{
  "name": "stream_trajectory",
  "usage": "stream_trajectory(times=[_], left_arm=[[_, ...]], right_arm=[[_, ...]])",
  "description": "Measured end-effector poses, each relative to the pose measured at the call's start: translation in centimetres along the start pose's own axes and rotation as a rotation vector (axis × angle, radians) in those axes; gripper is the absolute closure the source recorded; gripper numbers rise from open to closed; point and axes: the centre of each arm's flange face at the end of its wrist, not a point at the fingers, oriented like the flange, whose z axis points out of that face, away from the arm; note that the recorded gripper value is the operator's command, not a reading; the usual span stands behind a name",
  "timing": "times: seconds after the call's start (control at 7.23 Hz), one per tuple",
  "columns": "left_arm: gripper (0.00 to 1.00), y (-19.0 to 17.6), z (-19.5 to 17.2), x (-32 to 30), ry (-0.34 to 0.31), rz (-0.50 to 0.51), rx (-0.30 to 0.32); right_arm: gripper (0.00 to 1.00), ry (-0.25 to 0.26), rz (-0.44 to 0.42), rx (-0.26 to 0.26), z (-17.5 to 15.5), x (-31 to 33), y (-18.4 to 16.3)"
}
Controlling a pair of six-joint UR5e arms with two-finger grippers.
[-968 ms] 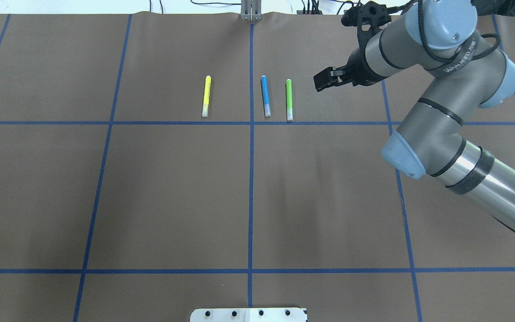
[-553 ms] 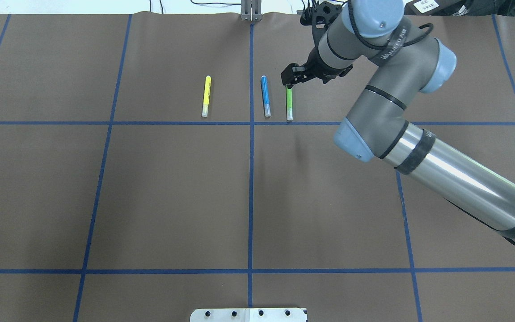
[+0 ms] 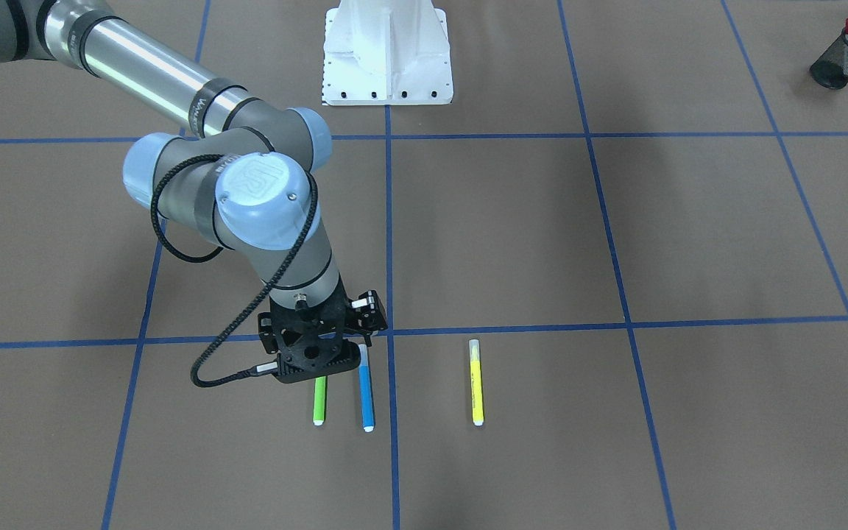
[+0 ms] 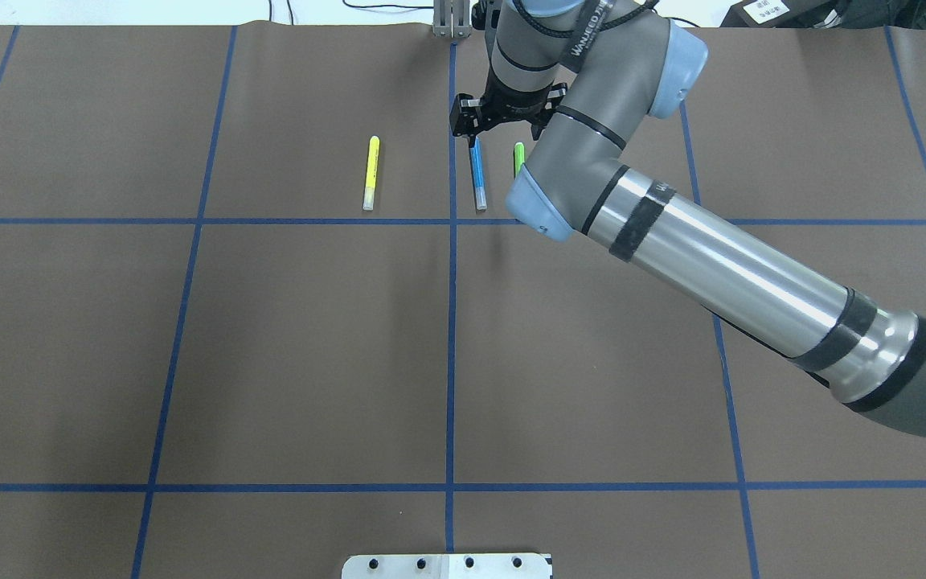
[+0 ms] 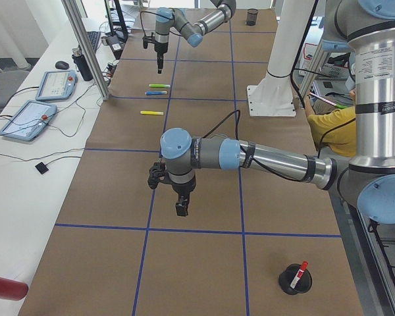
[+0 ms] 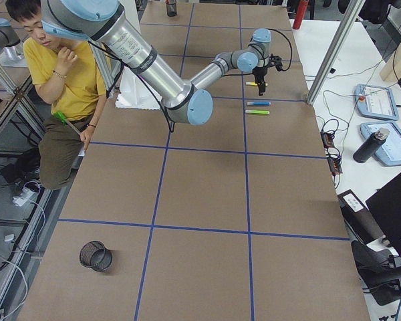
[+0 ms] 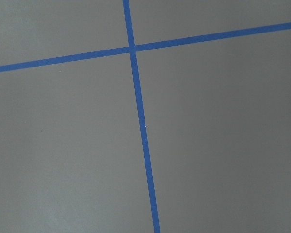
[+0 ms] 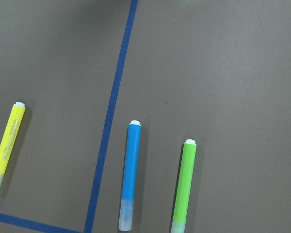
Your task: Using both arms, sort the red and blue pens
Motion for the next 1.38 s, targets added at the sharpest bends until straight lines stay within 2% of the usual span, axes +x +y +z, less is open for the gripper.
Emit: stream_trajectory(times=[0.14, 0.28, 0.41, 0.55, 0.83, 0.97, 1.11, 1.38], left_arm=[[0.00, 0.0, 0.0, 0.0, 0.000, 0.003, 0.003], [0.00, -0.1, 0.0, 0.0, 0.000, 0.004, 0.005], [0.00, -0.1, 0.1, -0.1, 0.000, 0.004, 0.005], [0.00, -0.1, 0.1, -0.1, 0.000, 0.004, 0.005], [0.00, -0.1, 0.1, -0.1, 0.000, 0.004, 0.005], [0.00, -0.1, 0.1, -0.1, 0.000, 0.004, 0.005], [0.00, -0.1, 0.1, -0.1, 0.000, 0.004, 0.005], [0.00, -0.1, 0.1, -0.1, 0.000, 0.005, 0.006]], right_arm=[[0.00, 0.022, -0.006, -0.042, 1.4, -1.1, -0.5], [0.14, 0.043, -0.026, -0.077, 3.2, -1.7, -0.3], [0.20, 0.059, -0.046, -0.103, 4.8, -2.1, 0.3], [0.21, 0.067, -0.053, -0.112, 5.8, -2.6, 0.9], [0.23, 0.064, -0.032, -0.096, 7.1, -3.8, 2.0], [0.35, 0.063, -0.006, -0.079, 8.1, -4.0, 2.5], [0.42, 0.067, 0.008, -0.066, 8.9, -4.1, 2.8], [0.44, 0.069, 0.025, -0.055, 9.5, -4.0, 3.0]])
